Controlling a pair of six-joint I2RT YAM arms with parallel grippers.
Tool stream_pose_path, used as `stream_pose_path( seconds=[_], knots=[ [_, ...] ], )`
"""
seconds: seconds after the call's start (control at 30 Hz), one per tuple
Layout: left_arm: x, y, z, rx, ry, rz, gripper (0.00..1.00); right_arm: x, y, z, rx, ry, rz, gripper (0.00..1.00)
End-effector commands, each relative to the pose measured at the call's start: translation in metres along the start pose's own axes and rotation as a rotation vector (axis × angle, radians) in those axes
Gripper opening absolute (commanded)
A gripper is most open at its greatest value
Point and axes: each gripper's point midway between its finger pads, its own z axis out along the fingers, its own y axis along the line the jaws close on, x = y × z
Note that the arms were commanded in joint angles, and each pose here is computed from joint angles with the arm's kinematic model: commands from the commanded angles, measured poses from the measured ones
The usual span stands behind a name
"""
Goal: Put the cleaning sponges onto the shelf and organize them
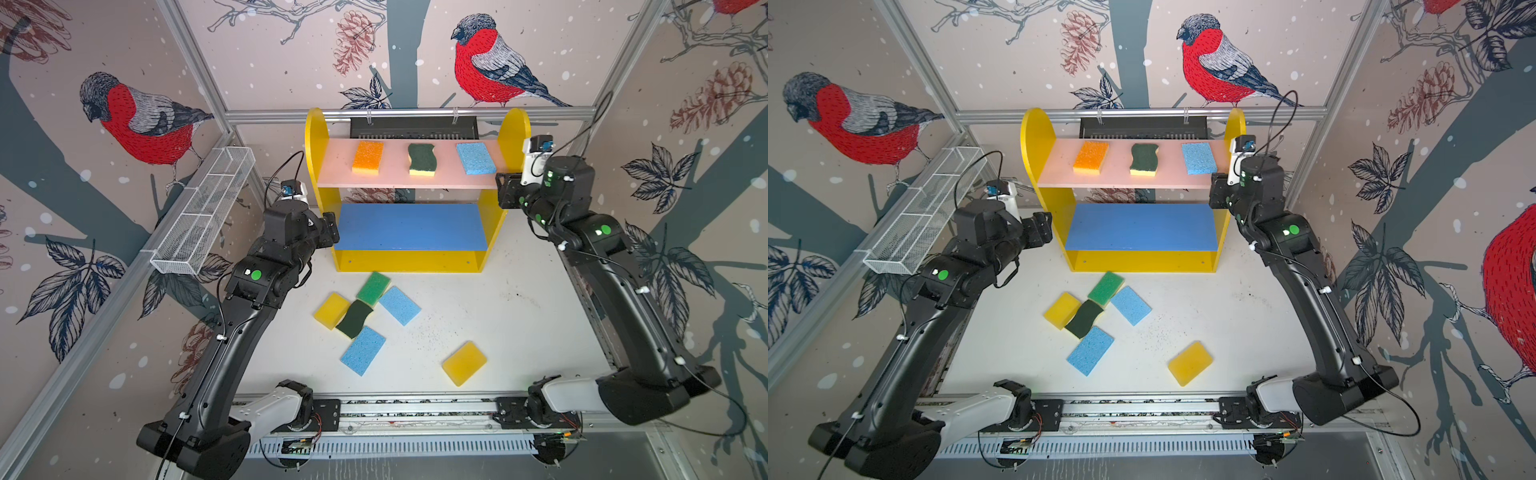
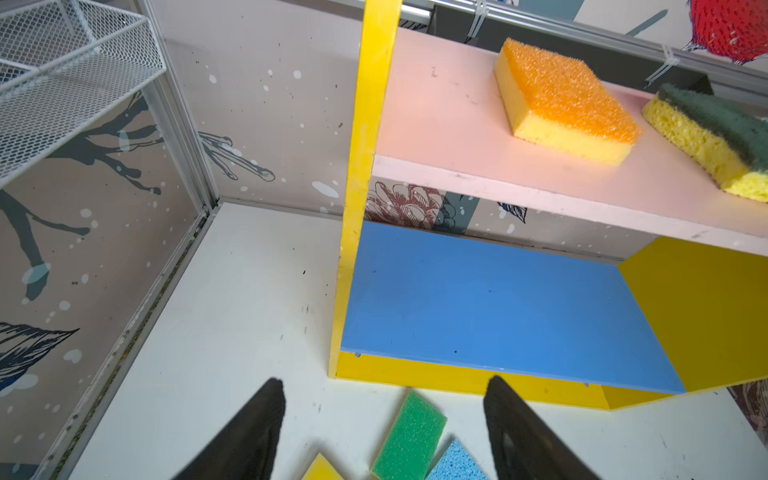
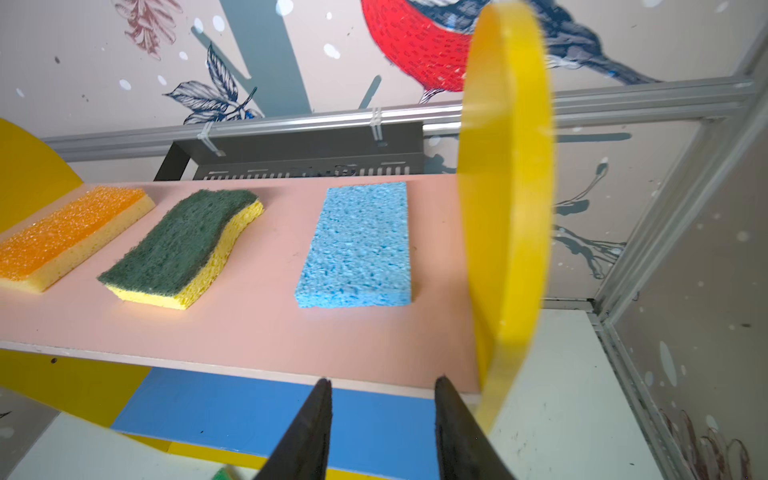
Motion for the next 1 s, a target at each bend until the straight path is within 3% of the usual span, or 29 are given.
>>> stream_pose_path(
  seconds=[0.0,0.97],
  knots=[
    [-0.02,-0.012,0.0,0.058,-0.078,-0.04,0.76,0.0,0.009,0.016,0.006,0.01,0.011,0.39],
    [-0.034,-0.02,0.0,0.101,-0.15,-0.048,0.76,0.016,0.016,0.066,0.131,0.084,-0.032,0.36]
  ],
)
